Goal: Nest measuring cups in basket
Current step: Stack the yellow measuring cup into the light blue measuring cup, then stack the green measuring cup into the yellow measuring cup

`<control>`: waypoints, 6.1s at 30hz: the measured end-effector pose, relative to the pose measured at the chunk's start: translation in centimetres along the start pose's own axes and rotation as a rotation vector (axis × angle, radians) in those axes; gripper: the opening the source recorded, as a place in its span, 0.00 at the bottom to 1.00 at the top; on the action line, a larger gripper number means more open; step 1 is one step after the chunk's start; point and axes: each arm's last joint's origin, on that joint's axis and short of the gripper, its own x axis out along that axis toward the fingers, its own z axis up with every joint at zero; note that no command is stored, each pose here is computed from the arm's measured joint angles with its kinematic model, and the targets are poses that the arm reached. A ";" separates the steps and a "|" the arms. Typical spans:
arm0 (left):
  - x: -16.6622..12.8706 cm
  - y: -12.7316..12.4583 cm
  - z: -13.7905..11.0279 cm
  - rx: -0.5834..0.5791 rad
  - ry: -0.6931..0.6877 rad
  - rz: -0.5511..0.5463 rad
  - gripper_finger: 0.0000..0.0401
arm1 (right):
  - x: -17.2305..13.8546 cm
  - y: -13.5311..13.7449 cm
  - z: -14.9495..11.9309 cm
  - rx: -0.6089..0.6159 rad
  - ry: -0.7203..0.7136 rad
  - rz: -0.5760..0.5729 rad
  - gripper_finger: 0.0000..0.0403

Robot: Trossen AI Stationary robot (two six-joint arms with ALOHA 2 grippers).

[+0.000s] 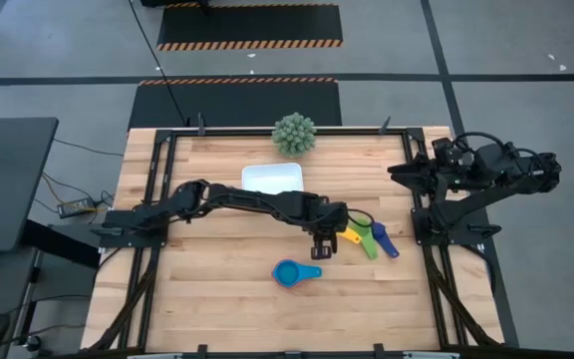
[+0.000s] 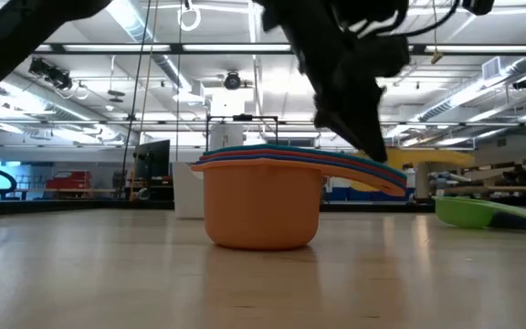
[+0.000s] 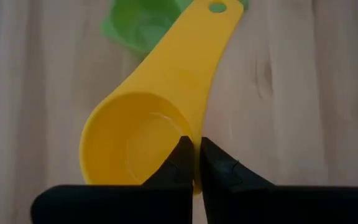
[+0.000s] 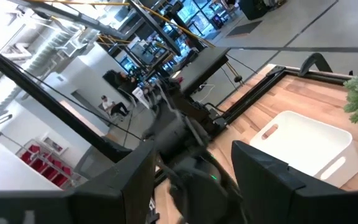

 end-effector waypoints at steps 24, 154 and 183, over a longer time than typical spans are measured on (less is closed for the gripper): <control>-8.1 -9.8 -2.6 -0.596 0.173 0.053 0.03 | -0.2 0.1 0.0 -0.099 0.030 0.059 0.54; 6.8 -1.4 1.6 0.346 -0.290 0.070 0.46 | 1.1 1.8 1.1 0.062 -0.107 0.163 0.54; 8.3 1.8 0.9 0.696 -0.227 0.146 0.10 | 3.0 2.2 0.9 0.110 -0.169 0.084 0.54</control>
